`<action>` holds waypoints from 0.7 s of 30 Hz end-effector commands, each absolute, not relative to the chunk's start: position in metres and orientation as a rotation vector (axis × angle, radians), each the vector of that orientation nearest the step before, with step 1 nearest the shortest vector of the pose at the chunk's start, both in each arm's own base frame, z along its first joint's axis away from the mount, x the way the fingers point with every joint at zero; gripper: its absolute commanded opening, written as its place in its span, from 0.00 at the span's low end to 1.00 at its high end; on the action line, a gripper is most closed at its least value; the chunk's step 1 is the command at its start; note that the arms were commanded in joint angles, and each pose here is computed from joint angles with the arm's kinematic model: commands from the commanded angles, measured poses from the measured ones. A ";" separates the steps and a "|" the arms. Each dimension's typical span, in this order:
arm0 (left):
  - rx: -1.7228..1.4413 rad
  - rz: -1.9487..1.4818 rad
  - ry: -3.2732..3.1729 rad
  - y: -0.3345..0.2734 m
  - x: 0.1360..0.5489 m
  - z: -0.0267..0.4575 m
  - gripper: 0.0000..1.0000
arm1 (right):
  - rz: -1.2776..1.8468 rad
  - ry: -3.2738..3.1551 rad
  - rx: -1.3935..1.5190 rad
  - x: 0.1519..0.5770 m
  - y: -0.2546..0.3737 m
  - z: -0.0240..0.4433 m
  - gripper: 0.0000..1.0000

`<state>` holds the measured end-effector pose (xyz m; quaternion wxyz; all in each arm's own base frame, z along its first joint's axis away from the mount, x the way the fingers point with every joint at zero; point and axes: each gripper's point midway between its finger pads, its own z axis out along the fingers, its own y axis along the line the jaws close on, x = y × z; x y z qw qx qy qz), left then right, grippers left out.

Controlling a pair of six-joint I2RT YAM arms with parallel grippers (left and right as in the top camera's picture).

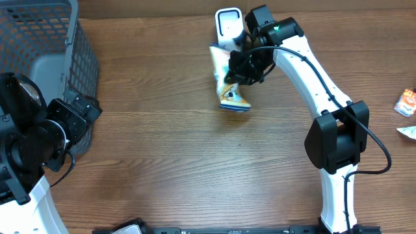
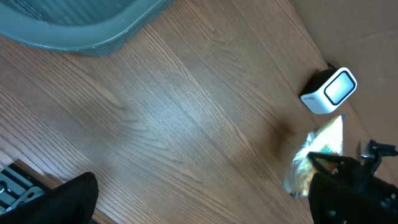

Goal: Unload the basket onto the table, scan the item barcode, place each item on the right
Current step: 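Hold the yellow wipes bag against the scanner window with right gripper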

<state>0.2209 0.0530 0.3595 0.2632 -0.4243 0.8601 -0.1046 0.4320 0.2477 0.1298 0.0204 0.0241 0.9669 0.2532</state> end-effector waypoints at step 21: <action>-1.139 -0.279 2.320 0.054 0.220 0.361 1.00 | 0.258 2.374 0.099 0.570 0.198 0.188 0.04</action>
